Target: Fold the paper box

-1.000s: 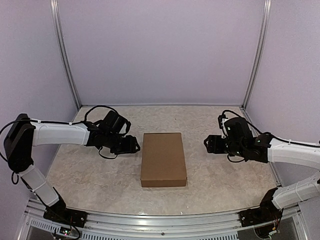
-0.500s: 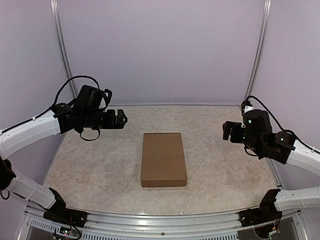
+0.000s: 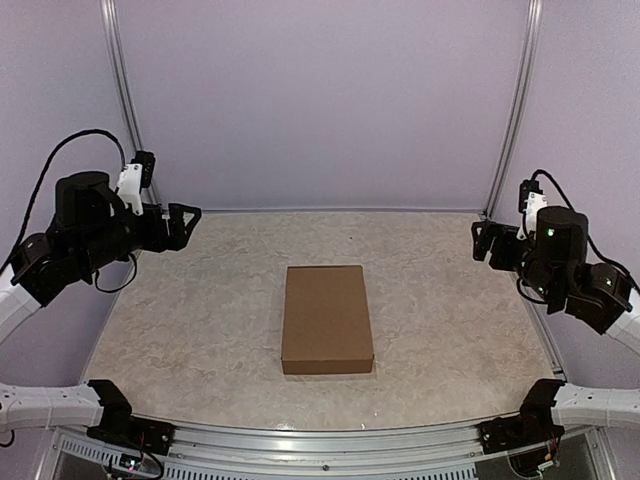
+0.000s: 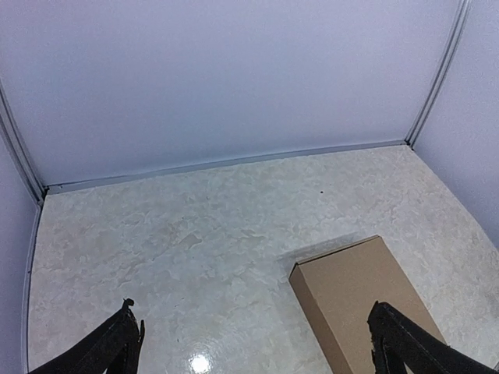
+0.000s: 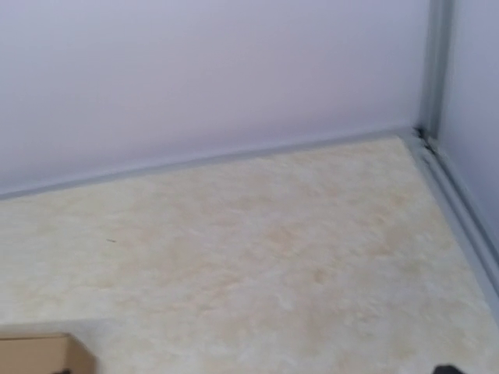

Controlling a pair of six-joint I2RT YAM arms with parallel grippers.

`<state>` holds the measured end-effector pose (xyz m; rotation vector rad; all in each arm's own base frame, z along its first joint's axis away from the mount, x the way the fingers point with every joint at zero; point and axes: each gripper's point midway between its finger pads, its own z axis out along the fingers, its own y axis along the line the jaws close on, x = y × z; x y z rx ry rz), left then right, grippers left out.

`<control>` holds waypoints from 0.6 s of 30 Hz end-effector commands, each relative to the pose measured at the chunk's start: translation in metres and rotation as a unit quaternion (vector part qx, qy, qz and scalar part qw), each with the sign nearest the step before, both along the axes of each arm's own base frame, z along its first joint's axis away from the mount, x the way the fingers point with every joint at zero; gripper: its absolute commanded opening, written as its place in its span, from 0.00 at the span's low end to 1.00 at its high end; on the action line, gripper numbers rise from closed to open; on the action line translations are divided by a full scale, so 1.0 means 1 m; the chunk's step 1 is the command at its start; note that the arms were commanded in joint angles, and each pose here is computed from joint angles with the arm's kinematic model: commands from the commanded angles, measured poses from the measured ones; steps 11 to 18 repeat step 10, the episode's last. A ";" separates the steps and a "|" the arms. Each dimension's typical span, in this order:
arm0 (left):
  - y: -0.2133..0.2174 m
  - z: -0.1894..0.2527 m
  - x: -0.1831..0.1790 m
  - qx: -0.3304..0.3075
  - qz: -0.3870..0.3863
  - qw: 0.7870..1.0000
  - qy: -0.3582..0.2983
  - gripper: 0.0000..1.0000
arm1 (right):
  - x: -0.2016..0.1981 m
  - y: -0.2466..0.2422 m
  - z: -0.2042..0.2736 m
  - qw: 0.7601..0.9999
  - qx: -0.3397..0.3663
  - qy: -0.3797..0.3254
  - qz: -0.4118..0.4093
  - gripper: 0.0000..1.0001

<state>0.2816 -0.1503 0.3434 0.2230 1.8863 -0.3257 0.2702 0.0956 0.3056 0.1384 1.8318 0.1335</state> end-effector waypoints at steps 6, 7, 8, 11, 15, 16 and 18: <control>-0.001 -0.014 -0.015 0.004 -0.042 0.998 -0.039 0.99 | -0.012 0.018 0.006 0.996 0.007 -0.030 0.081 0.99; 0.000 -0.016 -0.015 0.005 -0.040 0.999 -0.036 0.99 | -0.012 0.018 0.005 0.996 0.002 -0.024 0.081 1.00; -0.001 -0.017 -0.014 0.006 -0.041 0.999 -0.033 0.99 | -0.011 0.017 0.005 0.997 0.000 -0.019 0.077 1.00; -0.004 -0.019 -0.014 0.007 -0.047 0.999 -0.026 0.99 | -0.008 0.013 0.005 0.998 0.005 -0.019 0.057 1.00; -0.004 -0.019 -0.014 0.007 -0.047 0.999 -0.026 0.99 | -0.008 0.013 0.005 0.998 0.005 -0.019 0.057 1.00; -0.004 -0.019 -0.014 0.007 -0.047 0.999 -0.026 0.99 | -0.008 0.013 0.005 0.998 0.005 -0.019 0.057 1.00; -0.004 -0.019 -0.014 0.007 -0.047 0.999 -0.026 0.99 | -0.008 0.013 0.005 0.998 0.005 -0.019 0.057 1.00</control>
